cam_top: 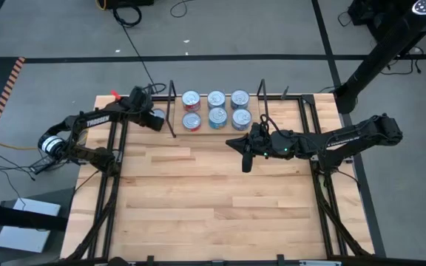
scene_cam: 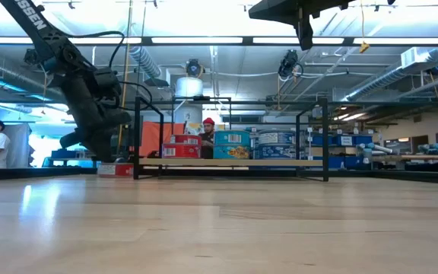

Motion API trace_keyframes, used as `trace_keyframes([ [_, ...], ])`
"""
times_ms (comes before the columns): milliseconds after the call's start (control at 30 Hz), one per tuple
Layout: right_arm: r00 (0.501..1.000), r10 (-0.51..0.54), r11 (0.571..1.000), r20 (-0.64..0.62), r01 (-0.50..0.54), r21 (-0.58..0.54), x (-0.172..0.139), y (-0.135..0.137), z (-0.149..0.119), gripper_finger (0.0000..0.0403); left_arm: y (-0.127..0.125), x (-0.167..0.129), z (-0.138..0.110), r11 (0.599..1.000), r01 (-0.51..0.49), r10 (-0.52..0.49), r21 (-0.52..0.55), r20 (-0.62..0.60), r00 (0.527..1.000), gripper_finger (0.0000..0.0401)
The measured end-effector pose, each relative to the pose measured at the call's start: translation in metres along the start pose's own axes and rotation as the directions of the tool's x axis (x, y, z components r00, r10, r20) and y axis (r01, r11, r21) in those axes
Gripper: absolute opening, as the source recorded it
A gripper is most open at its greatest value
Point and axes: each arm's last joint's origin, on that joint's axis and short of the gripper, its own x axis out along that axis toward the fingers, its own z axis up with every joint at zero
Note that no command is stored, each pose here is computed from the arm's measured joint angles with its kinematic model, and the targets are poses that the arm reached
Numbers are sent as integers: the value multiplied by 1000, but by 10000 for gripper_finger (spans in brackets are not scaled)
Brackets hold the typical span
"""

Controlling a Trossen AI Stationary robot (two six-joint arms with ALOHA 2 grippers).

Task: Stack canned seafood by type on shelf
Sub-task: Stack the red tuna can on top of the other red tuna can

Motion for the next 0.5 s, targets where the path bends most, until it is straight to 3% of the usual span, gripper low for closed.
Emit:
trace_keyframes([
  [233, 1000, 10, 1000, -4, -10, -1, -1, 3, -1, 2, -1, -7, 6, 979, -48, 53, 197, -21, 998, 0],
  [367, 1000, 12, 1000, -5, -12, 0, -1, 3, -1, 2, 1, -6, 5, 968, -121, 130, 220, -26, 991, 0],
  [500, 1000, 12, 1000, -5, -12, 5, -1, 3, -1, 2, 2, -5, 2, 961, -122, 135, 249, -36, 990, 0],
])
